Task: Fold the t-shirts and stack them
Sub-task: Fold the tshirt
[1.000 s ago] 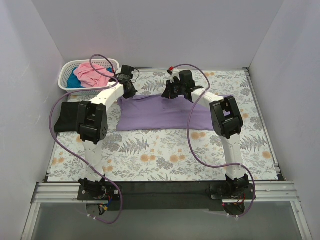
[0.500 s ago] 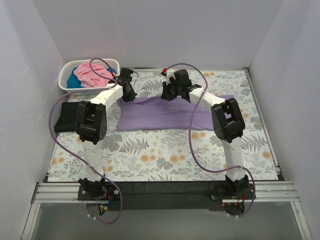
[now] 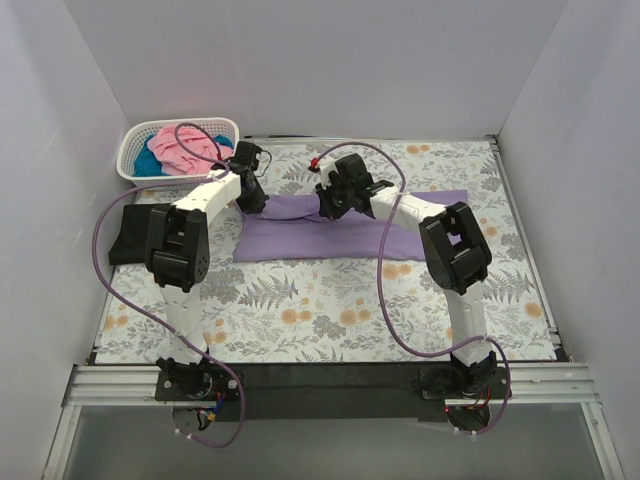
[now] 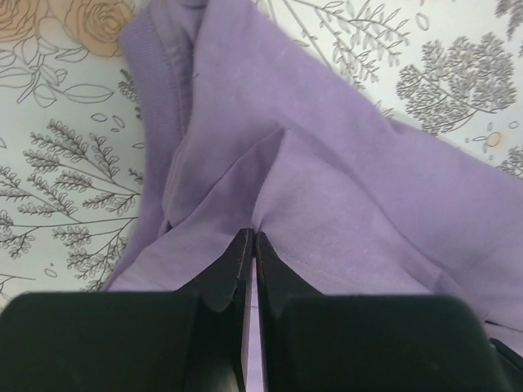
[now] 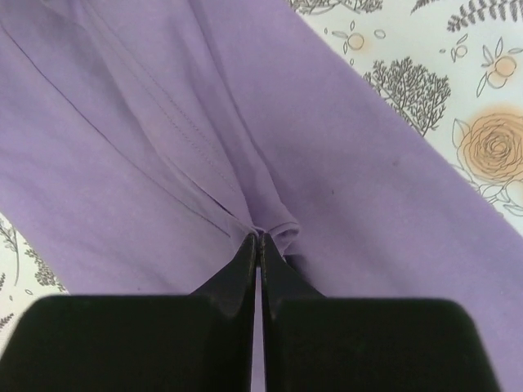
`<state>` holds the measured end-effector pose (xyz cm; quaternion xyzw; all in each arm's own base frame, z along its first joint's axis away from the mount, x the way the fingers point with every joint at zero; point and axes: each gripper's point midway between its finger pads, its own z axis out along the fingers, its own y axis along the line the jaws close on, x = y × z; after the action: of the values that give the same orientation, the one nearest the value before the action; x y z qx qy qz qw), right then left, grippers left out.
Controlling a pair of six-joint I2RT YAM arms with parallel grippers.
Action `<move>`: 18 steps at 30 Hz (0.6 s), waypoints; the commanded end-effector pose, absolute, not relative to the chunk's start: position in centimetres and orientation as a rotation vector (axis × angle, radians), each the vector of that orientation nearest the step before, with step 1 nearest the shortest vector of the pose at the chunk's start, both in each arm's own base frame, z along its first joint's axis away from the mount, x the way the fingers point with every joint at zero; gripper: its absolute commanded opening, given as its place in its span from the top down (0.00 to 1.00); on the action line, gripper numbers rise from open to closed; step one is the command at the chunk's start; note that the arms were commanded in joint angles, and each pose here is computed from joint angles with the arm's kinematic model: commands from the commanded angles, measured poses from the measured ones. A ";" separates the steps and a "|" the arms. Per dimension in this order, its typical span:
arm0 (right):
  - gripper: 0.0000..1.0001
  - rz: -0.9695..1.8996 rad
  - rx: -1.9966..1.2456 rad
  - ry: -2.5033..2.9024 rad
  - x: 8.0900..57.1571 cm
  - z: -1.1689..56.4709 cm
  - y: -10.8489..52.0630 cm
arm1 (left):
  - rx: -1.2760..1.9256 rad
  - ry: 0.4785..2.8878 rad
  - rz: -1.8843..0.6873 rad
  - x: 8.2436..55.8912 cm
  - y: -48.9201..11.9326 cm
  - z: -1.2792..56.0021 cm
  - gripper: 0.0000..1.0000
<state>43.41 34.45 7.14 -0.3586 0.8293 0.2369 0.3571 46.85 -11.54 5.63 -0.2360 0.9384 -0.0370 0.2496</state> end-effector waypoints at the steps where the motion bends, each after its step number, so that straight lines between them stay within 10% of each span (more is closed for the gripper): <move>1: 0.99 0.552 -0.937 2.127 43.6 7.5 33.5 | -0.660 2.515 -0.123 45.9 -10.7 9.3 1.00; 18: 0.87 0.614 -1.033 2.116 39.8 8.2 34.0 | -0.631 2.589 -0.103 44.5 -10.7 9.2 1.00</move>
<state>40.34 33.82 4.66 -0.3863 0.8332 0.2273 0.3238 44.14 -11.16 4.65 -0.2324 0.9519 -0.0248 0.1980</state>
